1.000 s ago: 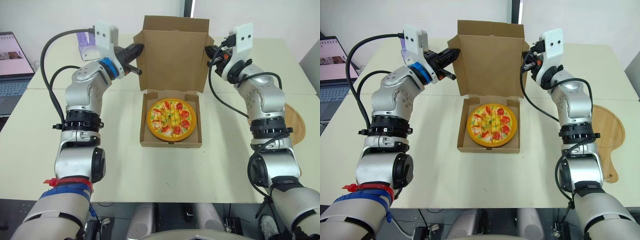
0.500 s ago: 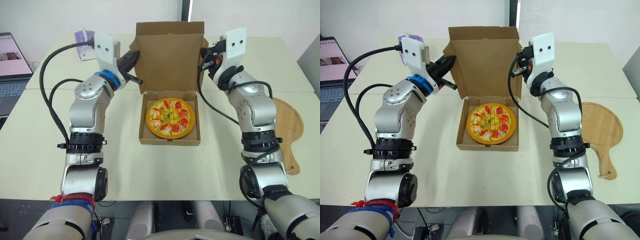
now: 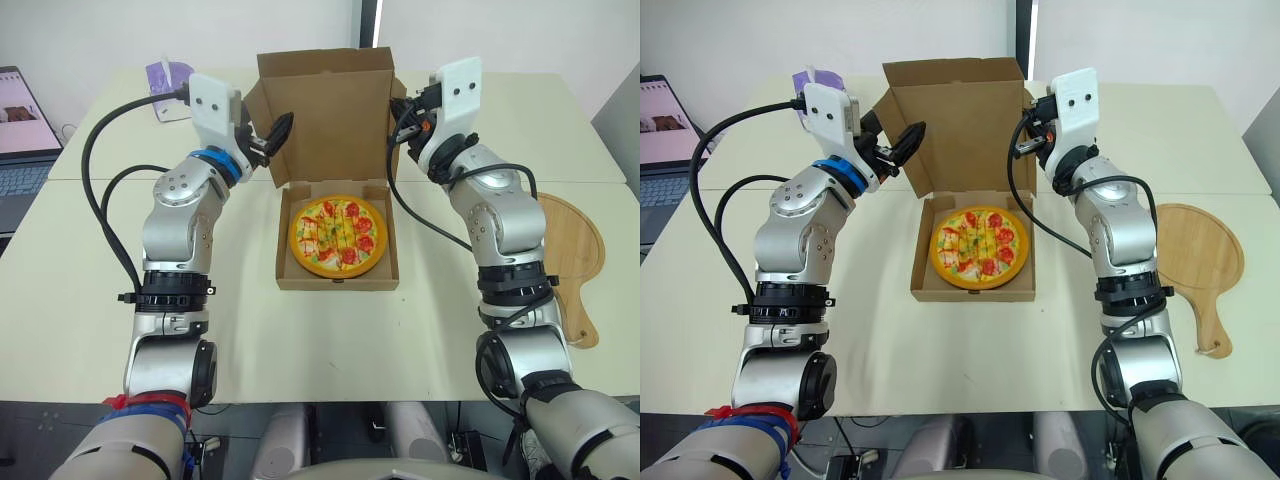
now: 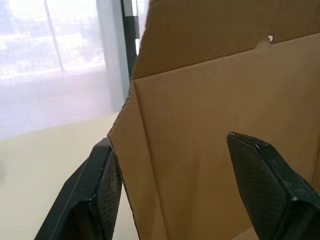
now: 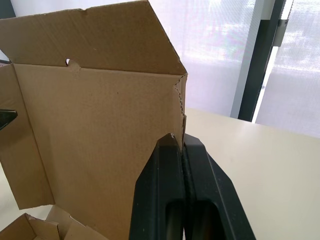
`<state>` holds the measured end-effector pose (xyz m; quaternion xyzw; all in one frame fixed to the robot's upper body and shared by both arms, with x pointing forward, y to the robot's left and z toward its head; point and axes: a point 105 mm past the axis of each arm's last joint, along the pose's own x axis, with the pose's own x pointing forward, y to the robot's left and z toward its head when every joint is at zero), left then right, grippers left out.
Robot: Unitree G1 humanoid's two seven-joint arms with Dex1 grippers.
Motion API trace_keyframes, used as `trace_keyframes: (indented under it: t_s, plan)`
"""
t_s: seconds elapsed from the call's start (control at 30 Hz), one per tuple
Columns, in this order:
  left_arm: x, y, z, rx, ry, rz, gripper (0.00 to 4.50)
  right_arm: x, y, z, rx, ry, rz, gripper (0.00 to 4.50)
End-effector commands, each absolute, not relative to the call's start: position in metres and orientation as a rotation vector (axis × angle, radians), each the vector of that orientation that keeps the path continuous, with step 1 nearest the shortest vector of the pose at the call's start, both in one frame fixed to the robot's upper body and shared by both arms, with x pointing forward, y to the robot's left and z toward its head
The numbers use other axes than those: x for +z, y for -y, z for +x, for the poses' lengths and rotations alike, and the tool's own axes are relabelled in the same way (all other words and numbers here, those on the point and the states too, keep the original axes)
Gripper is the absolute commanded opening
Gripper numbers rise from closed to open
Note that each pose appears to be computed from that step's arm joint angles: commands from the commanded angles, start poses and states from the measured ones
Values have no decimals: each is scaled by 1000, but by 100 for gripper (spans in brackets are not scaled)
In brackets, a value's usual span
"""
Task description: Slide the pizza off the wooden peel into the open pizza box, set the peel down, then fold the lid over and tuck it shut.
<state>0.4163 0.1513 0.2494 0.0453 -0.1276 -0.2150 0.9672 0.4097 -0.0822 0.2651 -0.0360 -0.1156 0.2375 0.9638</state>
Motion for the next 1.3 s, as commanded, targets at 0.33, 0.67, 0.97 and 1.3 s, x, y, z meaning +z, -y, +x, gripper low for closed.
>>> trace_keyframes:
  t_s: [0.33,0.67,0.97,1.3]
  plan:
    - [273,-156,412,-407,339,110,45,283,78,399,495,296,-63,0]
    - [282,-139,397,-484,339,116,4,272,53,376,516,244,-21,0]
    - [278,-136,384,-478,329,86,4,261,52,361,487,221,32,0]
    - [265,-135,362,-473,342,76,4,245,52,343,480,190,86,0]
